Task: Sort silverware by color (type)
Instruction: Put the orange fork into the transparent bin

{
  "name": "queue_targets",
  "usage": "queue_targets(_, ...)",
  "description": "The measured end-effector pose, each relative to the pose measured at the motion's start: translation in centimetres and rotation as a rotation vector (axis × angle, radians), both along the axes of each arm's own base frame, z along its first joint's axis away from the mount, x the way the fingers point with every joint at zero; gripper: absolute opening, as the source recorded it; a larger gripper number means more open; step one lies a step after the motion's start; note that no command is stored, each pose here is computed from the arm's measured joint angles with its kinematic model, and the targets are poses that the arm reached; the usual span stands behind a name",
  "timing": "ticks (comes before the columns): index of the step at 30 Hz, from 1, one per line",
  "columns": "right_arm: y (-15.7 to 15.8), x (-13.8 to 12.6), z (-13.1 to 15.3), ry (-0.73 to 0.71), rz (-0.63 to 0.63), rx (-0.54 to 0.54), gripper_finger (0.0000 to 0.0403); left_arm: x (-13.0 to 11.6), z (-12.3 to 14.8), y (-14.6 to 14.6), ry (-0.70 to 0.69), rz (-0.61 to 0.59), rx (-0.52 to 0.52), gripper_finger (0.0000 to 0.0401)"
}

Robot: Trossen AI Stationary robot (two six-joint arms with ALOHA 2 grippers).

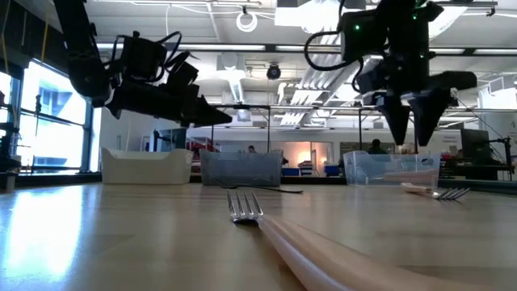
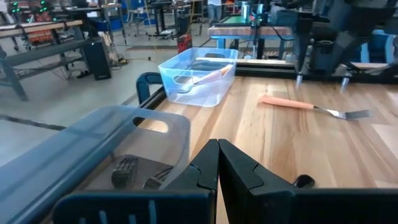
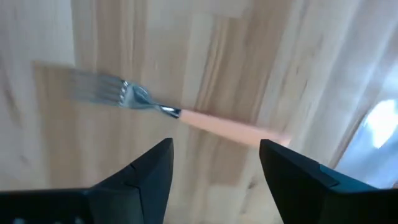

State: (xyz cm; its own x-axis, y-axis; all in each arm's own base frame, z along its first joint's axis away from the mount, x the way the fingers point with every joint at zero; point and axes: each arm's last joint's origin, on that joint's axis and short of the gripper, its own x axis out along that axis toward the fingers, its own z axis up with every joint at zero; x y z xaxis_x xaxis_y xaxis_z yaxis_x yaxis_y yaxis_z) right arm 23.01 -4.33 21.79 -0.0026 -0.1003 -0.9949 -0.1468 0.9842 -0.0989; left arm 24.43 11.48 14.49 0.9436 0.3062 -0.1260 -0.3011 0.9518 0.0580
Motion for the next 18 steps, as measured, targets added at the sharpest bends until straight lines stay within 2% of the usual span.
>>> queue_targets(3, 0.4, -0.2, -1.1, 0.023, 0.199, -0.013, 0.0224, 0.2, 0.0, -0.5, 0.009, -0.024, 0.029, 0.0000)
queue_targets(11, 3.0, -0.3, -3.1, 0.035, 0.617, -0.012, 0.0224, 0.8, 0.0, -1.8, 0.021, -0.079, 0.074, 0.0000)
queue_targets(15, 3.7, 0.2, -3.5, 0.008, 0.721, 0.021, 0.0223, 0.9, 0.0, -2.0, 0.025, -0.057, 0.078, 0.0000)
queue_targets(18, 3.8, 0.4, -4.4, 0.053, 0.735, 0.059, 0.0215, 0.9, -0.1, -2.1, 0.032, -0.032, 0.080, 0.0000)
